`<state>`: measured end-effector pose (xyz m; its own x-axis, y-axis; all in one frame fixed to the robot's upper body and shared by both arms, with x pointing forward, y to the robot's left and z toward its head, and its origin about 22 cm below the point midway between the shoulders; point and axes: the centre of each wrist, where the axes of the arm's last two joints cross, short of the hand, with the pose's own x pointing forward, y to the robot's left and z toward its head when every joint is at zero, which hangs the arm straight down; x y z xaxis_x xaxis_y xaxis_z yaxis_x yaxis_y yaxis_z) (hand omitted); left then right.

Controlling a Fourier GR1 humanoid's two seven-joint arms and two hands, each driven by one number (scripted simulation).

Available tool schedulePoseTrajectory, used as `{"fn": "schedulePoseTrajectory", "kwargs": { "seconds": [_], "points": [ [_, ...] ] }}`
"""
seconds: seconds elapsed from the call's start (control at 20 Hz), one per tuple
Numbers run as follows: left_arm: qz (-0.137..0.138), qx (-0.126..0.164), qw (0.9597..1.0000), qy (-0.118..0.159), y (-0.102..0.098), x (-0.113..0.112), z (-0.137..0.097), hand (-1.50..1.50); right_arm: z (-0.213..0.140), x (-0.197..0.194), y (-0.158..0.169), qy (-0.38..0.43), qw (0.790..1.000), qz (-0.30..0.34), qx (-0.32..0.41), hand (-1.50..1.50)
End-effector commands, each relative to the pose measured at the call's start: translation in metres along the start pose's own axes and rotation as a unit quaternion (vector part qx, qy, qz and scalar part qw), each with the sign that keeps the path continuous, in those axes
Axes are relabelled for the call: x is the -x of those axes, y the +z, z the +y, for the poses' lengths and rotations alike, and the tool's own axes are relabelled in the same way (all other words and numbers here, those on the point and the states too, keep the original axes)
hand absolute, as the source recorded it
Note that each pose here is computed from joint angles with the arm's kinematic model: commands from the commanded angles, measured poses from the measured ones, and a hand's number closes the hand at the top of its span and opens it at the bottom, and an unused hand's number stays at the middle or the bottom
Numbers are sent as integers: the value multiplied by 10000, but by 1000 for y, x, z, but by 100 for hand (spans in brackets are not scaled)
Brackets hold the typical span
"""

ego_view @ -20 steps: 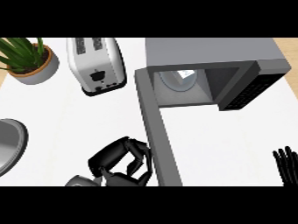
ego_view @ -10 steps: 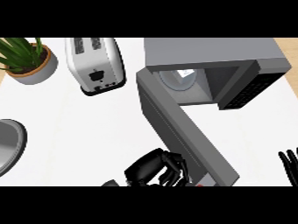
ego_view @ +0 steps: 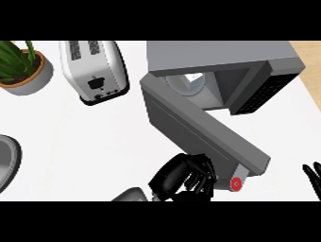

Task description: Pick up the milk, place it into the microwave and close the microwave

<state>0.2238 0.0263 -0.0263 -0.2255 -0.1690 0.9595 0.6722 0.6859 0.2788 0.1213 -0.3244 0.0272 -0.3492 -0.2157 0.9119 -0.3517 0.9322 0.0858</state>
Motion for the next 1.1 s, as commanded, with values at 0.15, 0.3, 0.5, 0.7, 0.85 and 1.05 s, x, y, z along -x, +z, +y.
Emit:
{"fn": "schedulePoseTrajectory", "kwargs": {
  "seconds": [0.15,0.3,0.5,0.7,0.85,1.05],
  "points": [
    [-303,-549,9980,116,-28,-23,-2,150,12,-25,-6,-165,9989,118,-419,-150],
    [-373,-869,9954,127,-35,-24,3,150,19,-28,-14,-197,9990,49,-392,-150],
    [-448,-1122,9927,-19,-57,-38,19,150,23,-36,-24,-179,9986,7,-492,-150],
    [-490,-1419,9887,-8,-69,-41,30,150,24,-45,-24,-130,9990,68,-424,-150],
    [-417,-1552,9870,76,-84,-49,46,150,29,-51,-26,-181,9989,18,-437,-150],
    [-368,-1731,9841,144,-91,-46,56,150,30,-56,-29,-192,9988,109,-431,-150]
  ]
}}
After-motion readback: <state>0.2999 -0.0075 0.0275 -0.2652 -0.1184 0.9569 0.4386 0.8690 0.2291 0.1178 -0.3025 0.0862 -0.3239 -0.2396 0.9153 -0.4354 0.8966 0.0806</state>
